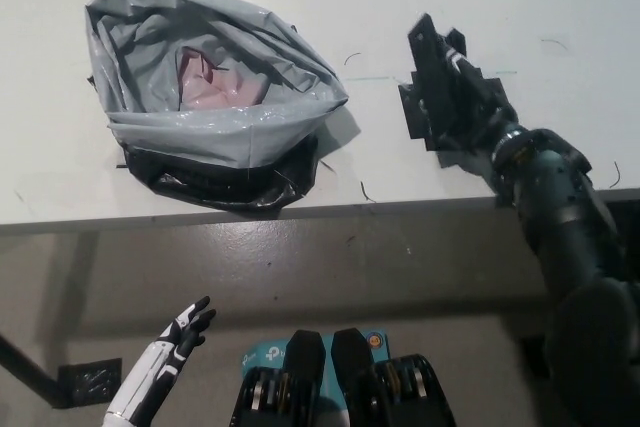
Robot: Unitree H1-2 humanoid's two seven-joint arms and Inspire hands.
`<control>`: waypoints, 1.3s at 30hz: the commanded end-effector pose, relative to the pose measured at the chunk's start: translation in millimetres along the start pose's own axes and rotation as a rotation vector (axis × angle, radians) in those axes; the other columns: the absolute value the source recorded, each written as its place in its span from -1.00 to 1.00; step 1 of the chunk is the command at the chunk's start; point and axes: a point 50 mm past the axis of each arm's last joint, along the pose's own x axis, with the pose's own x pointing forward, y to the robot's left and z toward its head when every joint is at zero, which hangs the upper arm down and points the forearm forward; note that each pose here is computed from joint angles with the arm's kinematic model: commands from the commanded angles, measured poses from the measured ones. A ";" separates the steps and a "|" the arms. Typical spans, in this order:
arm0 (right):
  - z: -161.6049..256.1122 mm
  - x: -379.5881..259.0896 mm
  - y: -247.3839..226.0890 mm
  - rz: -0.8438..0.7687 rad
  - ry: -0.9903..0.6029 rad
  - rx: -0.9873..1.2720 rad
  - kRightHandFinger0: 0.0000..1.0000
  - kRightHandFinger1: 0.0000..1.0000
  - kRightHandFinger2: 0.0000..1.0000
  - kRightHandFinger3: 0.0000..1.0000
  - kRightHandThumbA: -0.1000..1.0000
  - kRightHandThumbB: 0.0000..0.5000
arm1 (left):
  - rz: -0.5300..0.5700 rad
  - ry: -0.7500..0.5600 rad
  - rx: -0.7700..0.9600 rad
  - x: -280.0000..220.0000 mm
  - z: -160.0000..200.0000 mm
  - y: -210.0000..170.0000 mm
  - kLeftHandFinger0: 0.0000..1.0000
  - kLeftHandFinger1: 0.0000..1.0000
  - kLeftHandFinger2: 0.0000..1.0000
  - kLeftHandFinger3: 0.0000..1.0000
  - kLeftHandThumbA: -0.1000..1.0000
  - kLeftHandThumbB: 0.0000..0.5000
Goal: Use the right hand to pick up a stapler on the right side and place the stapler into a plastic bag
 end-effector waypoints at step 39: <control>-64.1 17.8 260.8 0.129 -0.139 -1.347 -0.96 -0.22 0.60 0.25 -0.66 -0.76 | -0.039 -0.087 0.084 10.7 26.6 7.1 1.00 1.00 1.00 1.00 1.00 -0.10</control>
